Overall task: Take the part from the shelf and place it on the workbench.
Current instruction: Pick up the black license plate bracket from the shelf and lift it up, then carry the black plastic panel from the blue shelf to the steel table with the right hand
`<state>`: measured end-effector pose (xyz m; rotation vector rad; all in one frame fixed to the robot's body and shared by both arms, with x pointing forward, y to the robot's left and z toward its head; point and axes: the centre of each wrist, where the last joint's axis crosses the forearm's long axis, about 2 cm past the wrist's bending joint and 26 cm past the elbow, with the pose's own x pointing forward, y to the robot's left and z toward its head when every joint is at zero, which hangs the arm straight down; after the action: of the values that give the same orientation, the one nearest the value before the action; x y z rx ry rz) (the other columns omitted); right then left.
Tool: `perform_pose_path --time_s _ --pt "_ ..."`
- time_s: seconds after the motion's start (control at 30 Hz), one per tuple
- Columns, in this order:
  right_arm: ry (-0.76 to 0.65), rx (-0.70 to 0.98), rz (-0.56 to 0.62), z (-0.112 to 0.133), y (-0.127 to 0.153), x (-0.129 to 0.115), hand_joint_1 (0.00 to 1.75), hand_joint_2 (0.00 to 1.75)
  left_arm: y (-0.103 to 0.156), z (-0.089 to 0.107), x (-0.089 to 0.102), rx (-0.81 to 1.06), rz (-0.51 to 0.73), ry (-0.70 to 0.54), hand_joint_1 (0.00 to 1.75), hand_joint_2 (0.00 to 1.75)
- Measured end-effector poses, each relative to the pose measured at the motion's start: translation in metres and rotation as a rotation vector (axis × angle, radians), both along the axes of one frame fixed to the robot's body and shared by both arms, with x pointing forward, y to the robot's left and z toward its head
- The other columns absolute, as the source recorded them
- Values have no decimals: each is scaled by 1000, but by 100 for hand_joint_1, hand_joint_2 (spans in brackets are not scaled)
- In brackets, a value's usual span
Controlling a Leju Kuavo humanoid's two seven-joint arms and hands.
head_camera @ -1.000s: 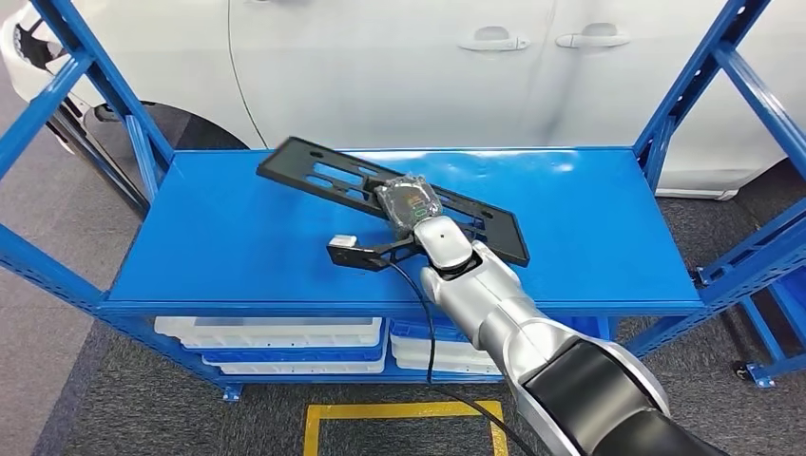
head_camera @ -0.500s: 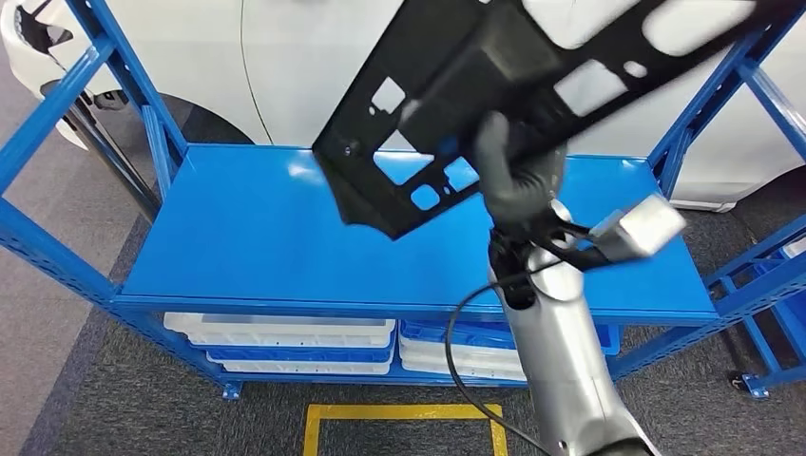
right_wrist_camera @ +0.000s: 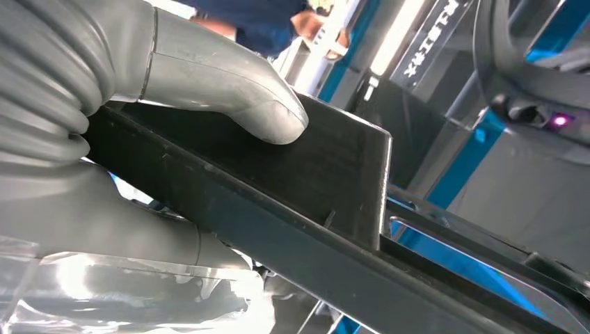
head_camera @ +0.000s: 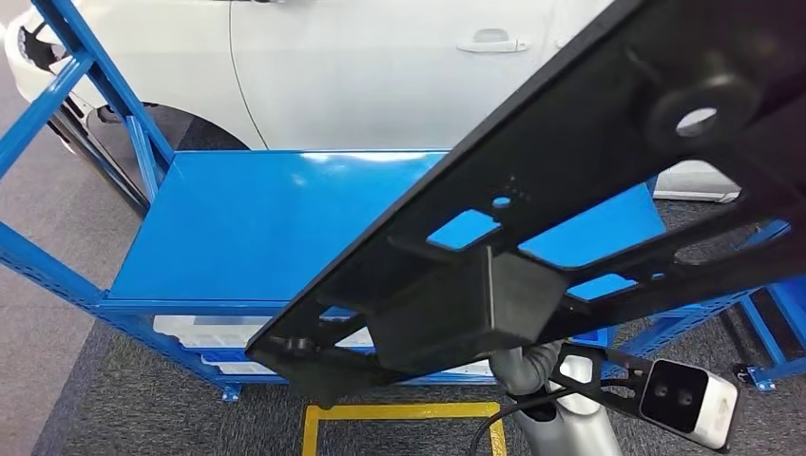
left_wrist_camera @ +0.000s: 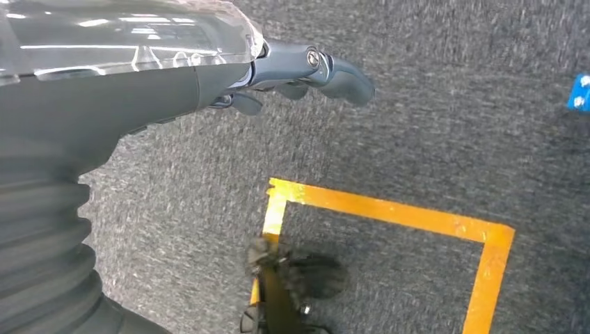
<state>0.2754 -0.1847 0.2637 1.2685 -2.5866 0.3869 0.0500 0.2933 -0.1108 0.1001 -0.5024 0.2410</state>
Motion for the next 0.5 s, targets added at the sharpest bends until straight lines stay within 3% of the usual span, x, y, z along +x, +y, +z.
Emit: perform_pose_path --time_s 0.5 --pt "17 -3 -11 -15 -16 -24 175 175 4 0 3 23 -76 18 0 175"
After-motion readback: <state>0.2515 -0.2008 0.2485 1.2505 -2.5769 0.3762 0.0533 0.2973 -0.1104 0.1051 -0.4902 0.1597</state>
